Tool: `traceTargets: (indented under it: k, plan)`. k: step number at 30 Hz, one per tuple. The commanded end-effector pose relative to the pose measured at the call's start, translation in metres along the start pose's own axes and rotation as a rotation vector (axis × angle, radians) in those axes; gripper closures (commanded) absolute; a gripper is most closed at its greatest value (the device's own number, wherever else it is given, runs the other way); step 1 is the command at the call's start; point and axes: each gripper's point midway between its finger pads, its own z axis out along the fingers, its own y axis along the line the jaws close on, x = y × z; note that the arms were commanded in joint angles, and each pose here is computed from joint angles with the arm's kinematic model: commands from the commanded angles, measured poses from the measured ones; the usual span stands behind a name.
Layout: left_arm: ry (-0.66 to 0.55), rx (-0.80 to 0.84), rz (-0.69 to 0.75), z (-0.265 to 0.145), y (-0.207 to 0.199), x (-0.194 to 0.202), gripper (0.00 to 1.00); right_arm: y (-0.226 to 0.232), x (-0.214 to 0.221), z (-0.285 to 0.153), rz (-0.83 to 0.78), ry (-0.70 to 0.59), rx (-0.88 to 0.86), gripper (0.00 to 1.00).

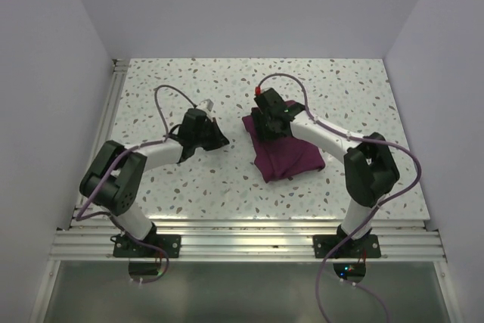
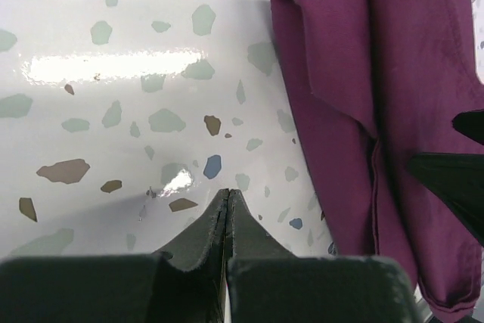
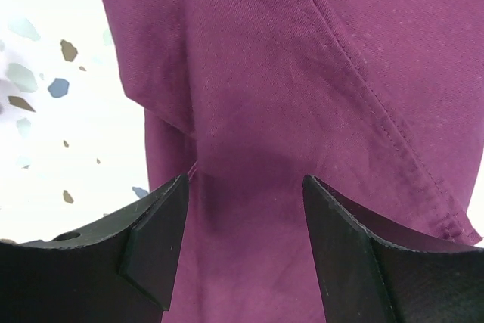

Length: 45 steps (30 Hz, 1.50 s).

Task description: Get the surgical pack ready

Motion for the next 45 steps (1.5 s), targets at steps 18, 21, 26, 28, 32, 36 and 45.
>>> traceTargets:
  k: [18,21,26,28,32,36,45]
  plan:
    - [-0.092,-0.094,0.141,-0.052,-0.005,-0.037,0.96,0.010,-0.008,0.006,-0.074,-0.020,0.031,0.37]
    - [-0.105,-0.020,0.140,-0.049,-0.017,-0.037,0.88,0.009,-0.005,0.010,-0.089,-0.001,0.056,0.41]
    - [0.007,0.068,0.156,-0.036,-0.030,-0.019,0.65,0.005,0.001,0.017,-0.107,0.041,0.093,0.54]
    - [-0.011,0.123,0.148,-0.037,-0.036,-0.015,0.61,0.005,0.002,0.018,-0.102,0.045,0.096,0.67]
    - [0.015,0.165,0.142,-0.027,-0.045,-0.003,0.60,0.010,-0.001,0.012,-0.084,0.019,0.059,0.83]
    - [0.072,0.184,0.157,-0.005,-0.060,0.014,0.62,0.017,-0.008,0.002,-0.074,-0.003,0.006,0.99]
    - [0.187,0.204,0.117,0.034,-0.073,0.045,0.74,0.030,-0.012,-0.009,0.031,0.033,-0.278,1.00]
